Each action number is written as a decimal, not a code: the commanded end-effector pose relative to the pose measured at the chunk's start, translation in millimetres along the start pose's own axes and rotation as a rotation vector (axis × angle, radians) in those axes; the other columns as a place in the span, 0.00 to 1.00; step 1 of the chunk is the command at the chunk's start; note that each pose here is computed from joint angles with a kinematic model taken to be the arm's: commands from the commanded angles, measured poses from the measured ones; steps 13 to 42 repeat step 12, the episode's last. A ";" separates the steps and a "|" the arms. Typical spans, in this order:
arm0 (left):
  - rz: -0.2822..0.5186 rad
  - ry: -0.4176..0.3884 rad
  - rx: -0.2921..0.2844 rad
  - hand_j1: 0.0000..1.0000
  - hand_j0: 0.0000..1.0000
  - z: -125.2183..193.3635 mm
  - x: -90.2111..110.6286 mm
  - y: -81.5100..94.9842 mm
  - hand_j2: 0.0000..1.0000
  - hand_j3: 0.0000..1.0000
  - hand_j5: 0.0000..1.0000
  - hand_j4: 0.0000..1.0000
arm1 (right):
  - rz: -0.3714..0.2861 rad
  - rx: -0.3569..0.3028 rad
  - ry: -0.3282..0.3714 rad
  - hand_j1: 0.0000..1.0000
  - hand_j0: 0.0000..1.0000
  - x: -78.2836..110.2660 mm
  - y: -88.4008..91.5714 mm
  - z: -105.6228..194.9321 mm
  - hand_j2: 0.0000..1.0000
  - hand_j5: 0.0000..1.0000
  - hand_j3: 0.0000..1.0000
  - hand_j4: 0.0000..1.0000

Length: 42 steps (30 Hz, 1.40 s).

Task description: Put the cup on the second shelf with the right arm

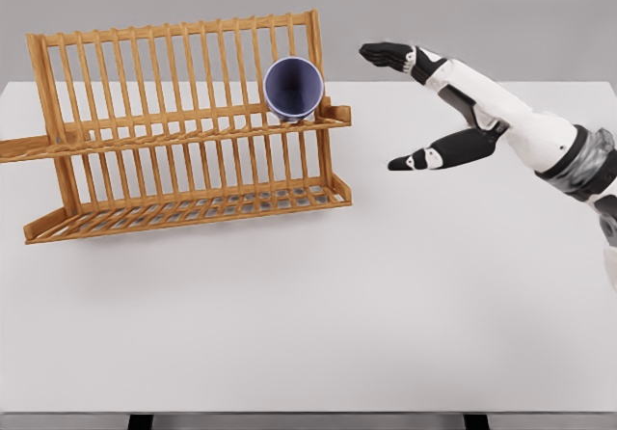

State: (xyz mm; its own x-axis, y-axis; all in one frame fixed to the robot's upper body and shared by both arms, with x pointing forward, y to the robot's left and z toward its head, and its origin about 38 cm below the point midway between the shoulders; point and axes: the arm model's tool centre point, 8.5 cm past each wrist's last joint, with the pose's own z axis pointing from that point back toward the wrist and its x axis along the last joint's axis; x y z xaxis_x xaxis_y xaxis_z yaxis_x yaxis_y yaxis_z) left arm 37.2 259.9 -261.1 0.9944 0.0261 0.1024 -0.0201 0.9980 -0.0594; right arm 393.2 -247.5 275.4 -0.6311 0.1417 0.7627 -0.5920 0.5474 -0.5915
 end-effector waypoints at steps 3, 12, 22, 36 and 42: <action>0.000 0.000 -0.002 1.00 1.00 0.0 -0.1 -0.2 1.00 1.00 1.00 1.00 | -0.013 -0.075 0.027 0.99 0.99 4.1 -22.4 34.5 0.99 0.99 0.99 0.99; 0.000 0.000 0.000 1.00 1.00 0.0 -0.1 0.0 1.00 1.00 1.00 1.00 | -0.026 -0.072 0.057 1.00 1.00 -2.7 -15.7 44.7 1.00 1.00 1.00 1.00; 0.000 0.000 0.000 1.00 1.00 0.0 -0.1 0.0 1.00 1.00 1.00 1.00 | -0.026 -0.072 0.057 1.00 1.00 -2.7 -15.7 44.7 1.00 1.00 1.00 1.00; 0.000 0.000 0.000 1.00 1.00 0.0 -0.1 0.0 1.00 1.00 1.00 1.00 | -0.026 -0.072 0.057 1.00 1.00 -2.7 -15.7 44.7 1.00 1.00 1.00 1.00; 0.000 0.000 0.000 1.00 1.00 0.0 -0.1 0.0 1.00 1.00 1.00 1.00 | -0.026 -0.072 0.057 1.00 1.00 -2.7 -15.7 44.7 1.00 1.00 1.00 1.00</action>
